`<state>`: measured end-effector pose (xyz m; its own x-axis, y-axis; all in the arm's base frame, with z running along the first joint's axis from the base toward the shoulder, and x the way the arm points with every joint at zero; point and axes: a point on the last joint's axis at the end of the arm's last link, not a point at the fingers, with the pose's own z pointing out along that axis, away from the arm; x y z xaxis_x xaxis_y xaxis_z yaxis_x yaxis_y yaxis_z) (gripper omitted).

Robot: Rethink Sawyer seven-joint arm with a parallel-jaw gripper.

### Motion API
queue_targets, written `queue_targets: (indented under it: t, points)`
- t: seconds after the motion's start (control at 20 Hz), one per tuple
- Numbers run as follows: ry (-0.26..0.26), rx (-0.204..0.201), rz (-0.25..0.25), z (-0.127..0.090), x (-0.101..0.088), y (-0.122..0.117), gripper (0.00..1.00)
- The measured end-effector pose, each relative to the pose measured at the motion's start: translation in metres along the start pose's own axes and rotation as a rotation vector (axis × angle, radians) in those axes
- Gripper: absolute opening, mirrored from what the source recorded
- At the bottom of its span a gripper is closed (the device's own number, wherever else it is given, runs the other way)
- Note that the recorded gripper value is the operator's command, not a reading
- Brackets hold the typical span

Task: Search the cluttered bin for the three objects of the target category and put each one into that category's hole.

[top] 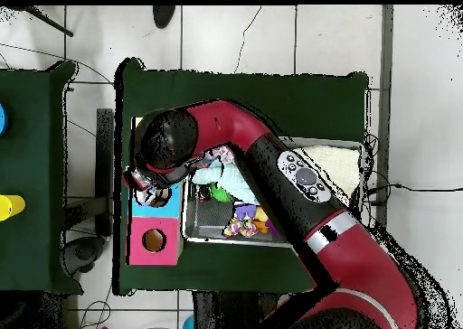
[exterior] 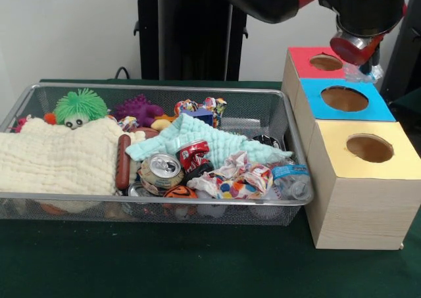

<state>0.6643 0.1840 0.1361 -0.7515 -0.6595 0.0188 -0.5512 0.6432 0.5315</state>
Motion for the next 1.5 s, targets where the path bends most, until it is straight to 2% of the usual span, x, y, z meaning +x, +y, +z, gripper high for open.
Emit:
queue_targets:
  t: [0.45, 1.15, 1.5]
  points:
    - [-0.024, 0.019, -0.009, 0.012, -0.009, 0.006, 0.0]
    - [-0.017, 0.025, -0.013, 0.019, -0.011, 0.011, 0.0]
    - [-0.041, 0.036, -0.012, 0.022, -0.015, 0.009, 0.0]
